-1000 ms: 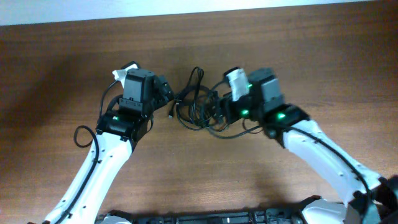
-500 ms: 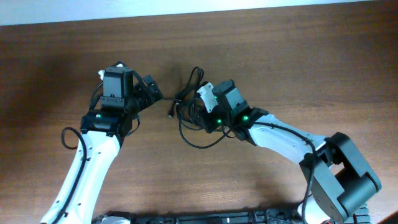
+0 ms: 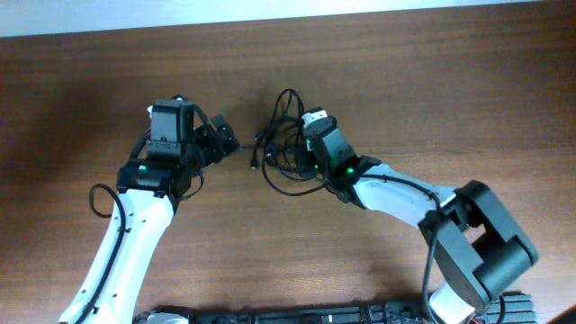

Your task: Untangle cables

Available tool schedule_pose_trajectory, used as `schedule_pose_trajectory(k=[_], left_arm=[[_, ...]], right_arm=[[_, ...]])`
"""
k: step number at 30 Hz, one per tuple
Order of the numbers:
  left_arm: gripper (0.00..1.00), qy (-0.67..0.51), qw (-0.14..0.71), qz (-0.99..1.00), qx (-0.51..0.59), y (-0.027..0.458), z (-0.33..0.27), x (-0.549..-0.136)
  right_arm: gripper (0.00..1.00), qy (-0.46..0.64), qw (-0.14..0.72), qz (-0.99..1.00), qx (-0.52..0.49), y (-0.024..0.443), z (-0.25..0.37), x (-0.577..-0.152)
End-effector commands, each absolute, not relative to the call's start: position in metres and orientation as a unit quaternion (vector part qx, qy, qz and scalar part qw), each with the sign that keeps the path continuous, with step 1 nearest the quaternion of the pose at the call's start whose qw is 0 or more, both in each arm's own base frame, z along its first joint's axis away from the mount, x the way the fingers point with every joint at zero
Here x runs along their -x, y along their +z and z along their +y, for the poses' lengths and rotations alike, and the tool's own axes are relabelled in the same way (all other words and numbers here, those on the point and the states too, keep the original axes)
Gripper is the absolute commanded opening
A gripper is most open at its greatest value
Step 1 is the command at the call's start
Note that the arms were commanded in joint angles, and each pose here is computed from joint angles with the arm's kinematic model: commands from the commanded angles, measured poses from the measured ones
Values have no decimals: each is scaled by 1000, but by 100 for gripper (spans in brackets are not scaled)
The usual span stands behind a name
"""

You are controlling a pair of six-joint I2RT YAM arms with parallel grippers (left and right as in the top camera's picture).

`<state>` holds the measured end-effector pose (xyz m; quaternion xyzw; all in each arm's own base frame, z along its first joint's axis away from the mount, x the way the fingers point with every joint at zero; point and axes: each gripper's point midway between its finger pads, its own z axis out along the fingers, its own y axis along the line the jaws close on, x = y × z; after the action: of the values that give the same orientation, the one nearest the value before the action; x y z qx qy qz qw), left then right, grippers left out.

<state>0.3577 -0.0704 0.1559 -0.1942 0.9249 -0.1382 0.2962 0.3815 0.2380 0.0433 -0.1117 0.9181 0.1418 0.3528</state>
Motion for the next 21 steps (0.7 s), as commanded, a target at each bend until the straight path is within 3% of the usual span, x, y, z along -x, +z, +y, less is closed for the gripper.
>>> schedule_pose_trajectory(k=[1,3,4,8,21], left_arm=[[99,-175,298,930,123,167,-88,-356],[92,-215,298,929,30,173,-111,-352],[93,-249,302,919,-52,180,-129,-346],[93,-301,311,883,-183,191,-156,-331],[80,-373,270,851,-251,140,-219,-348]], right_arm=[[4,201,365,903,107,68,256,-388],[4,307,339,881,121,100,277,-377],[4,375,319,861,127,124,280,-369],[4,508,262,812,122,167,258,-360],[4,520,253,810,95,170,243,-367]])
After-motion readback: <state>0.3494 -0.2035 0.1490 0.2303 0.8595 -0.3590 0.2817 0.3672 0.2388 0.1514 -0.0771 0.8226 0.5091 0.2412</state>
